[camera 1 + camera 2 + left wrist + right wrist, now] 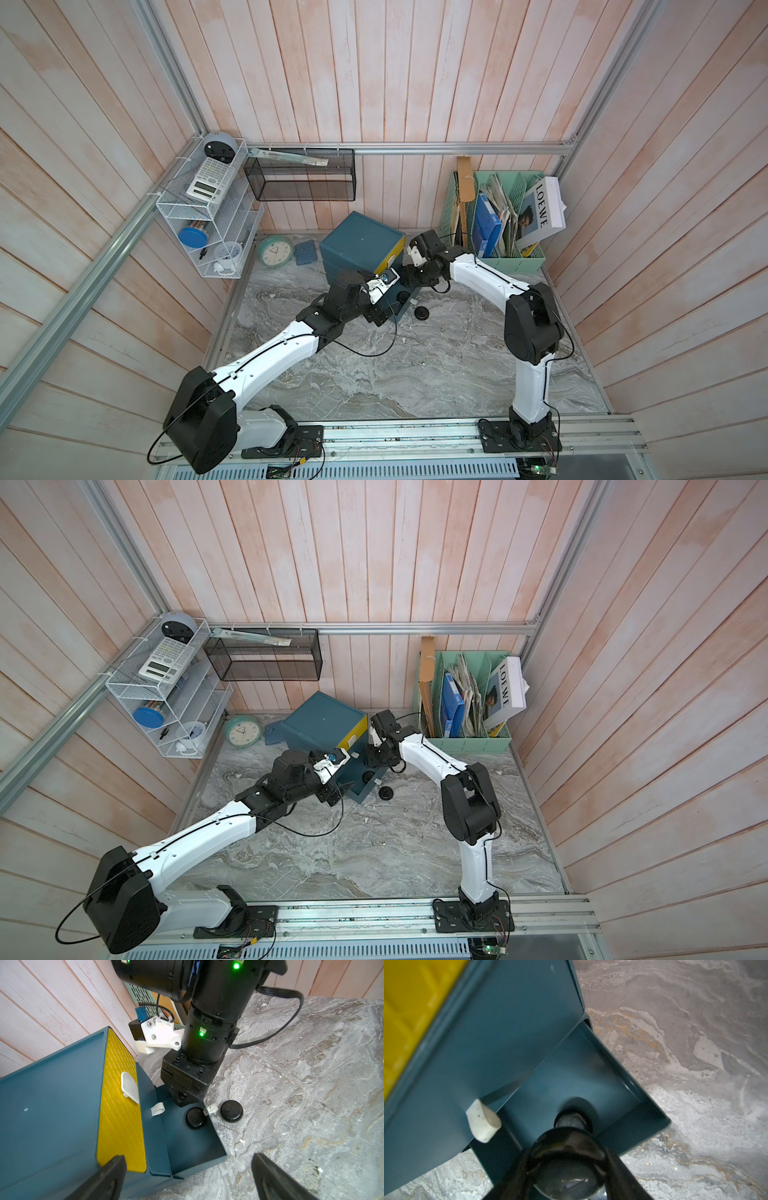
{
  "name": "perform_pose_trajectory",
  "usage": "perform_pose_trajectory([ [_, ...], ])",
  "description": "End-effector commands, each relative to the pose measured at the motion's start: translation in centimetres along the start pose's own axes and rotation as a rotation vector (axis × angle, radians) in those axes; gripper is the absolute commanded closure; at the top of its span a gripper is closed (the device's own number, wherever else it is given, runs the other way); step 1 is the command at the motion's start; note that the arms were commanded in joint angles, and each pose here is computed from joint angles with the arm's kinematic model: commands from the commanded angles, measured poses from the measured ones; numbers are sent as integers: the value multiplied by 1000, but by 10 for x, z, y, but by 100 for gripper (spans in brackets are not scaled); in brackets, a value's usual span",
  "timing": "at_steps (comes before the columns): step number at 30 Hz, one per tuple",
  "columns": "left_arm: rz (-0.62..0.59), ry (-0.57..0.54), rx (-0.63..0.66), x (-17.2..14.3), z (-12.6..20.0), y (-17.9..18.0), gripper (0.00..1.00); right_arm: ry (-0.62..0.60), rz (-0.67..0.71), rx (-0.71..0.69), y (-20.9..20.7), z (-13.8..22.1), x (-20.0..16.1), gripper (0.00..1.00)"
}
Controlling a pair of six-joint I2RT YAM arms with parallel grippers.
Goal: Put the bluetooth earphones in the drawer according to color
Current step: Place the bluetooth earphone in the drawer.
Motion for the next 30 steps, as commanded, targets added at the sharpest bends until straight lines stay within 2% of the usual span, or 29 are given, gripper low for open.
perform_pose_trajectory([
  [1,20,-39,-4,15,5,3,0,0,7,33,8,-5,4,50],
  [16,33,-59,-51,29,10,-2,0,21,25,49,9,-16,5,39],
  [22,26,-32,-40,10,6,-4,0,20,32,41,8,-14,6,37],
  [30,36,-33,-64,3,-1,-10,0,4,50,10,4,-1,2,36],
])
Point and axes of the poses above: each gripper's point midway between its finger pads, its own z axis back along the fingers, its own y axis along the line the jaws close on, x = y × z, the point moved 1 cm from there along z, back along the fingers, and after that the axes turned 5 degrees about z, right-handed, at the moved point
